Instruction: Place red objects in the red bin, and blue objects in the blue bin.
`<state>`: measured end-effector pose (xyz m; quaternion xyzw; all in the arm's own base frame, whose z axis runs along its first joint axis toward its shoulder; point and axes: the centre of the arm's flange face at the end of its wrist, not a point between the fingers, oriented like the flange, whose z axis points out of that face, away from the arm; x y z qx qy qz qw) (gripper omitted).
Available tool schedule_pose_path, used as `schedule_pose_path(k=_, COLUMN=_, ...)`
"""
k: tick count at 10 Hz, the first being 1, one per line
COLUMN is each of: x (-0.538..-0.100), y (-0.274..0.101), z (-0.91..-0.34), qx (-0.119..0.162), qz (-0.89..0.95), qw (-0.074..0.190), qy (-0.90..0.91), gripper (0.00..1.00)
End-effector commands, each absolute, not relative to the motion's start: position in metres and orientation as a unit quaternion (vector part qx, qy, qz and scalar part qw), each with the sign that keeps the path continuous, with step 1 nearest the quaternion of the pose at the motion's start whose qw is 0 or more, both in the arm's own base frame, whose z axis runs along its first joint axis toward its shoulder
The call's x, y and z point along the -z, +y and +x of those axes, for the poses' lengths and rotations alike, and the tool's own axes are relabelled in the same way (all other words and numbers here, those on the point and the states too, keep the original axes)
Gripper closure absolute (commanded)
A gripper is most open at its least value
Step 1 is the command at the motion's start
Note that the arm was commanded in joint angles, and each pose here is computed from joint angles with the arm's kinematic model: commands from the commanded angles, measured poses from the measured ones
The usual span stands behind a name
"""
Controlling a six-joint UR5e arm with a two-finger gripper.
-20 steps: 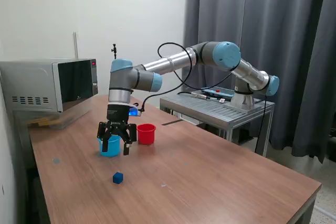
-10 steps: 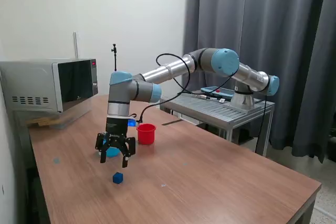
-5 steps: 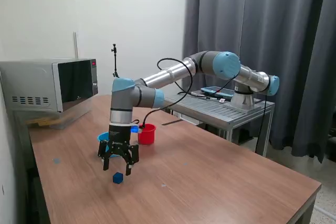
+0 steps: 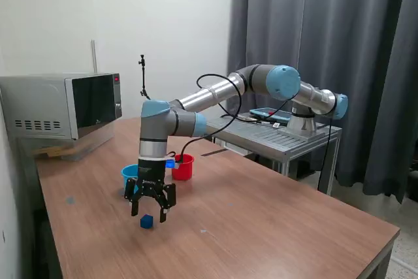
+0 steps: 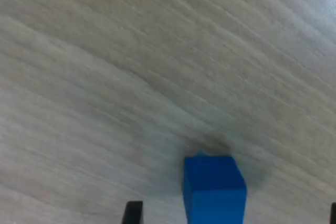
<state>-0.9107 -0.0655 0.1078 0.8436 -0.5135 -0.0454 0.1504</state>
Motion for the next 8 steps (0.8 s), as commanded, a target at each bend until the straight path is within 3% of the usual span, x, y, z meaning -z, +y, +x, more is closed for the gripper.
schedule_pose_path(k=1, x=-0.1009, y=-0.0656, z=-0.9101, qx=0.042, qz=0.843, qw=0.148, qy=-0.515, gripper=0.0)
schedule_pose_path(k=8, x=-0.1016, y=-0.0657, z=-0.9106, qx=0.043, qz=0.836, qw=0.15, qy=-0.526, gripper=0.0)
